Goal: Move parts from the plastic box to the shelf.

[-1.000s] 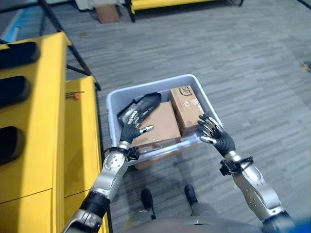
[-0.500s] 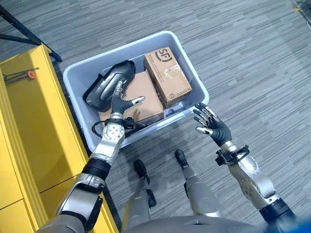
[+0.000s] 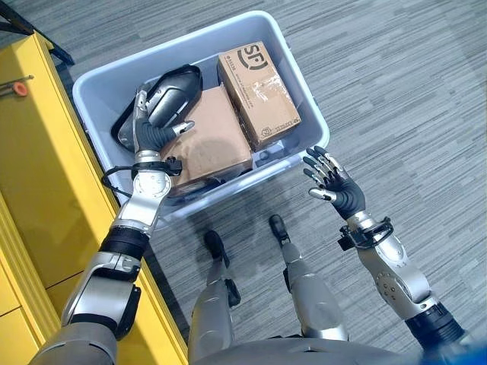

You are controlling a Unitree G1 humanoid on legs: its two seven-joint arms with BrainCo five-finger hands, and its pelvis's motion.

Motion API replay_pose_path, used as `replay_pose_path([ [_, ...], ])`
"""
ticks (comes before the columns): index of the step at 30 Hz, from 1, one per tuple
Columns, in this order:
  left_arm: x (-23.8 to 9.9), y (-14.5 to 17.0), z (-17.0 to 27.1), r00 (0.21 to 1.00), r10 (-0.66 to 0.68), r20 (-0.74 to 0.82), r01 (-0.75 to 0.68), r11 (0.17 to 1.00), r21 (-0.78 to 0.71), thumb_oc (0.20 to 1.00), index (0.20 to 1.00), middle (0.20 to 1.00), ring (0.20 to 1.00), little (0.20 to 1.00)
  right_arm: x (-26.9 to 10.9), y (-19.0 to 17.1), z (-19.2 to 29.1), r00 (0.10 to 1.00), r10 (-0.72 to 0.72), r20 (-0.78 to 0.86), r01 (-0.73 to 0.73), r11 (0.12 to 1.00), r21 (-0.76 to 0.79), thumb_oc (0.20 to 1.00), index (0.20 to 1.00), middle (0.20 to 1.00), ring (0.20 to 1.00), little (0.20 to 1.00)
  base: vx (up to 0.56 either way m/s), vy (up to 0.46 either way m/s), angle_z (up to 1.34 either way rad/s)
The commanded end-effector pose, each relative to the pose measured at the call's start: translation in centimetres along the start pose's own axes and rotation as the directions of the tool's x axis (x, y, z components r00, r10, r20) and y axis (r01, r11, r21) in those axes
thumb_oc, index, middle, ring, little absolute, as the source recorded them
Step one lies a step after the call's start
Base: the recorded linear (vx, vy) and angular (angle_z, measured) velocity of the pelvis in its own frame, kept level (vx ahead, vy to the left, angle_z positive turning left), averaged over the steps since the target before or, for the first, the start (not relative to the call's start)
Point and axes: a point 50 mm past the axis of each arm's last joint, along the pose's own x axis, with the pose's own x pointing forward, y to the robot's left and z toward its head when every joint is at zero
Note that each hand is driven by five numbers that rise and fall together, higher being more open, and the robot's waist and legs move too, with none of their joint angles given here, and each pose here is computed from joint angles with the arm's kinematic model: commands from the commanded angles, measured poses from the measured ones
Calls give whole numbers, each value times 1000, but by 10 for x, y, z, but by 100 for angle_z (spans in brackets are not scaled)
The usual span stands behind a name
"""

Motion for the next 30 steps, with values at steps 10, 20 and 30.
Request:
replay_pose_path([
  [10,31,17,-8,998,41,-50,-33,988,153,1000,1000,1000,1000,1000,-6,3,22,993,40,112,-40,999,4,1000,1000,1000,1000,1000,0,0,0],
  [20,43,27,-30,966,62,-249,-17,984,180,1000,1000,1000,1000,1000,-6,9,24,990,69,121,-73,997,27,1000,1000,1000,1000,1000,-1,-1,-1],
  [30,18,20,-67,863,50,-502,-71,997,-23,1000,1000,1000,1000,1000,-15,9,15,997,37,72,-42,997,62,1000,1000,1000,1000,1000,5,-3,-5],
])
